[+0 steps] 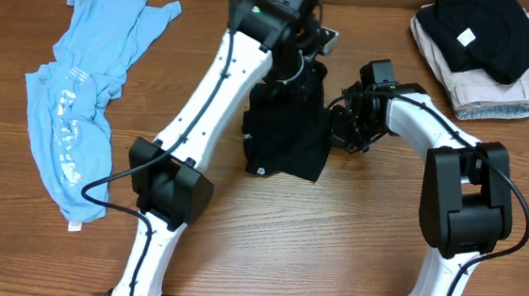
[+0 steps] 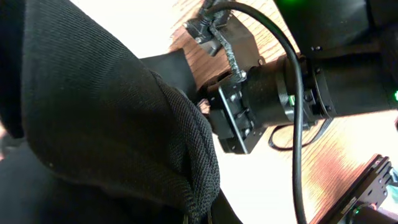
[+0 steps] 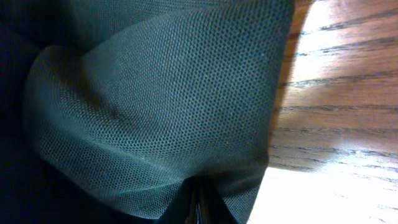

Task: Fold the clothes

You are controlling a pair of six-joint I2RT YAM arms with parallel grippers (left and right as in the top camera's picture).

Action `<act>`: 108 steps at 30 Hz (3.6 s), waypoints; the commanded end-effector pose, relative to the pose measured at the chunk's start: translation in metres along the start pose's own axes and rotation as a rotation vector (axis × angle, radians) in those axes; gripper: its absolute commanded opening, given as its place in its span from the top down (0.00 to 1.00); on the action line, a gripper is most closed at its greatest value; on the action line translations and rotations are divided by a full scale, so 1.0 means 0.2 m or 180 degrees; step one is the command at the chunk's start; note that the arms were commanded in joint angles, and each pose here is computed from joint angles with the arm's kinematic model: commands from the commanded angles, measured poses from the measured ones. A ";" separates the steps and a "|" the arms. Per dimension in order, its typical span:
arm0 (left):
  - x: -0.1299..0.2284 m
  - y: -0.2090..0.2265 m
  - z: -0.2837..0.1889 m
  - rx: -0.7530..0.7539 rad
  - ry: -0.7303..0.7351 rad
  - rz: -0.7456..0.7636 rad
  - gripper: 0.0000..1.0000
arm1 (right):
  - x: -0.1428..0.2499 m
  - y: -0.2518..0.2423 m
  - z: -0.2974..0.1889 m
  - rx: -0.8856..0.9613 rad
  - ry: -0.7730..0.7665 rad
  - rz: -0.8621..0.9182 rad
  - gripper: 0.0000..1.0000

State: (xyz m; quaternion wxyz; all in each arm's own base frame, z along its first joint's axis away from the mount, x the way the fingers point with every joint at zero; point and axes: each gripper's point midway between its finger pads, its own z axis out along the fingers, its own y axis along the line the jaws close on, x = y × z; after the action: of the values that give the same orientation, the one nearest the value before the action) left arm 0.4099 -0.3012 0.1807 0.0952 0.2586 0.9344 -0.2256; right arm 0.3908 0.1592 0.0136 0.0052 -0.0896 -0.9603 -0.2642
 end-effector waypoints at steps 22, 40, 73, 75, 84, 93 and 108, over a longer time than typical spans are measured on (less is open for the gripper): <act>0.09 -0.17 0.35 0.0379 0.0466 -0.0222 0.12 | -0.19 -0.03 -1.33 -0.0500 -0.1679 0.0328 0.84; -0.35 -0.29 -0.48 0.0730 -0.1156 0.0255 0.00 | -0.10 -0.06 -1.22 -0.0200 -0.1405 0.0307 0.53; -0.13 0.67 -0.53 -0.1163 -0.0731 -0.0772 0.00 | 0.25 -0.13 -0.39 0.1696 -0.0025 0.0359 0.96; -0.13 0.67 -0.52 -0.1164 -0.0712 -0.0765 0.00 | 0.28 -0.17 -0.37 0.1729 0.0039 0.0386 0.96; -0.14 0.68 -0.53 -0.1207 -0.0740 -0.0713 0.00 | 0.39 -0.26 -0.21 0.1630 0.0268 0.0433 0.96; -0.14 0.70 -0.53 -0.1252 -0.0745 -0.0716 0.00 | 0.32 -0.08 -0.25 0.1172 0.0163 0.0121 0.46; -0.15 0.70 -0.53 -0.1256 -0.0766 -0.0713 0.00 | 0.07 -0.03 -0.07 0.0833 -0.0255 0.0199 0.10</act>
State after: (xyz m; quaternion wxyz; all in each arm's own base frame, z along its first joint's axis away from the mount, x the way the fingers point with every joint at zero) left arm 0.5013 -0.1608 0.2288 0.2236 0.0981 0.9662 -0.0822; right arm 0.3687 0.1446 0.0327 -0.0261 -0.1061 -0.9868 -0.1198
